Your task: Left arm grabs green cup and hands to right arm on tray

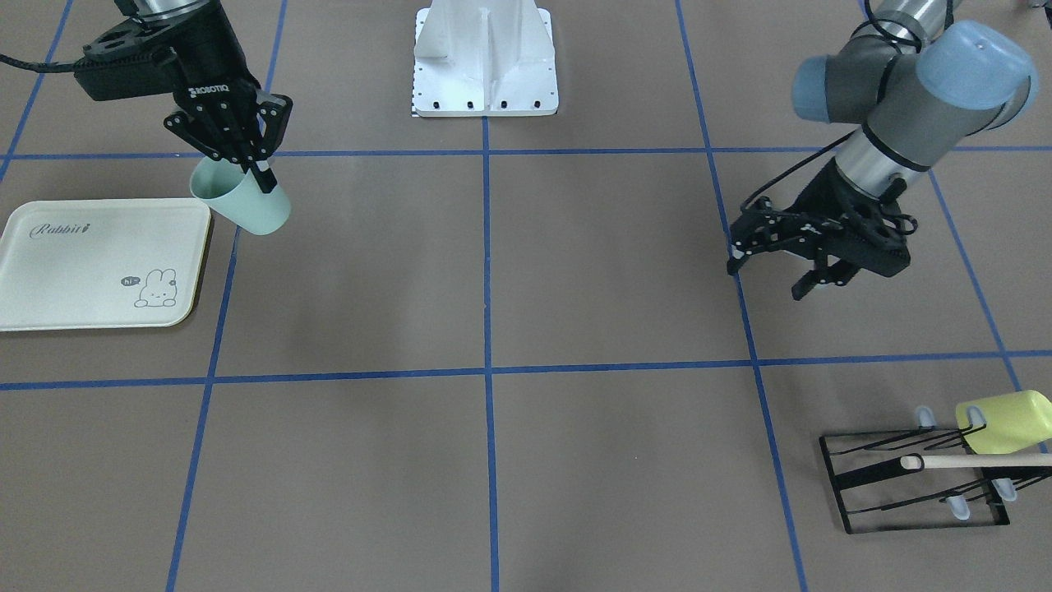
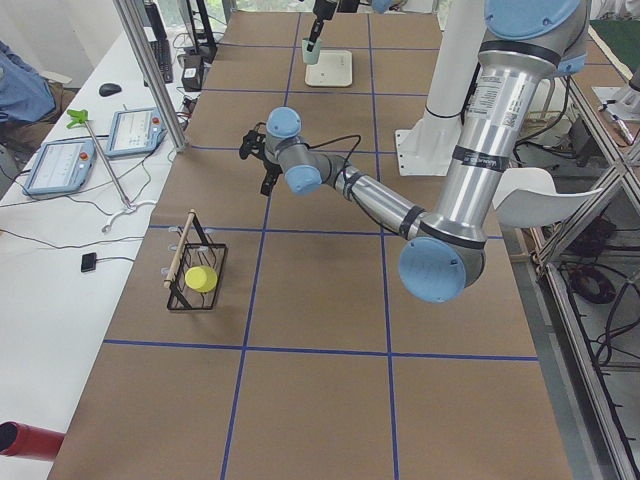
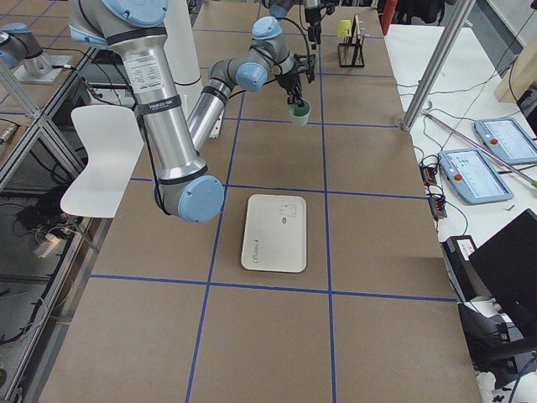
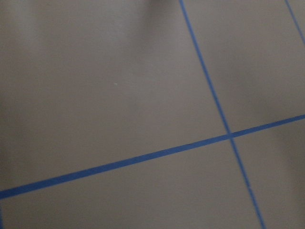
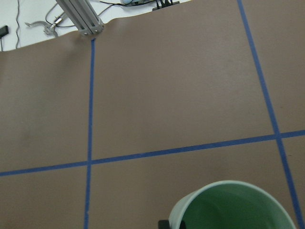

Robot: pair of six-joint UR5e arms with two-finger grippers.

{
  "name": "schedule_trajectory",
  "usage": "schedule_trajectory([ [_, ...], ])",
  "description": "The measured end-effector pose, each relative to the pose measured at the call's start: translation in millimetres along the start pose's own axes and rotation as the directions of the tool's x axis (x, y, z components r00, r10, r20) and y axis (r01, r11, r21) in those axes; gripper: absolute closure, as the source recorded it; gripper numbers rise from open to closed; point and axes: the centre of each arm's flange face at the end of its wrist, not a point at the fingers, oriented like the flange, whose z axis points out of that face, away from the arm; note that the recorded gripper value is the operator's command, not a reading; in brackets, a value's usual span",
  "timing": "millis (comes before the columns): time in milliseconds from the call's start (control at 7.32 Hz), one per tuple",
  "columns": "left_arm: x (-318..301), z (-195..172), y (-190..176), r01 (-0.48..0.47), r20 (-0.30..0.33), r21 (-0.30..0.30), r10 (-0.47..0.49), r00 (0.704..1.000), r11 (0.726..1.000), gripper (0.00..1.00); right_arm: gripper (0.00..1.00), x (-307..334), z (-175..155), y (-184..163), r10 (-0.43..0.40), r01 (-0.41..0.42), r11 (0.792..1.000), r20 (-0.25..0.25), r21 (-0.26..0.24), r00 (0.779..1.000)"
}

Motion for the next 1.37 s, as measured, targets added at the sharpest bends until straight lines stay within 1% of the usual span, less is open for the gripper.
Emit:
schedule_trajectory([
  [137,-54,-10,18,-0.048,0.070,-0.024,0.050,0.996,0.999,0.00,1.00,20,-4,-6,-0.052,0.051,0.998,-0.049,-0.032,0.997],
  [273,-101,-25,35,-0.067,0.124,-0.043,0.071,0.990,0.997,0.00,1.00,46,-4,-12,-0.109,0.104,0.993,-0.084,-0.063,0.990],
  [410,-147,-48,51,-0.083,0.175,-0.057,0.091,0.980,0.995,0.00,1.00,77,-7,-22,-0.161,0.151,0.984,-0.102,-0.096,0.982],
  [546,-195,-81,68,-0.088,0.214,-0.060,0.099,0.972,0.994,0.00,1.00,108,-14,-32,-0.198,0.185,0.975,-0.104,-0.125,0.975],
  [683,-235,-109,85,-0.054,0.233,-0.064,0.068,0.970,0.996,0.00,1.00,138,-18,-36,-0.238,0.221,0.963,-0.108,-0.154,0.965],
  [820,-266,-122,103,0.032,0.251,-0.104,-0.005,0.968,0.994,0.00,1.00,166,-19,-37,-0.280,0.257,0.950,-0.119,-0.178,0.953],
  [956,-288,-131,118,0.143,0.276,-0.154,-0.096,0.956,0.978,0.00,1.00,188,-20,-37,-0.308,0.279,0.940,-0.130,-0.198,0.943],
  [1093,-302,-142,126,0.205,0.294,-0.174,-0.148,0.944,0.963,0.00,1.00,205,-18,-34,-0.323,0.290,0.932,-0.134,-0.218,0.937],
  [1230,-311,-147,134,0.232,0.302,-0.199,-0.165,0.939,0.952,0.00,1.00,222,-12,-29,-0.333,0.298,0.926,-0.131,-0.233,0.934],
  [1366,-316,-148,140,0.249,0.306,-0.230,-0.173,0.936,0.941,0.00,1.00,242,-3,-22,-0.338,0.302,0.923,-0.127,-0.237,0.933],
])
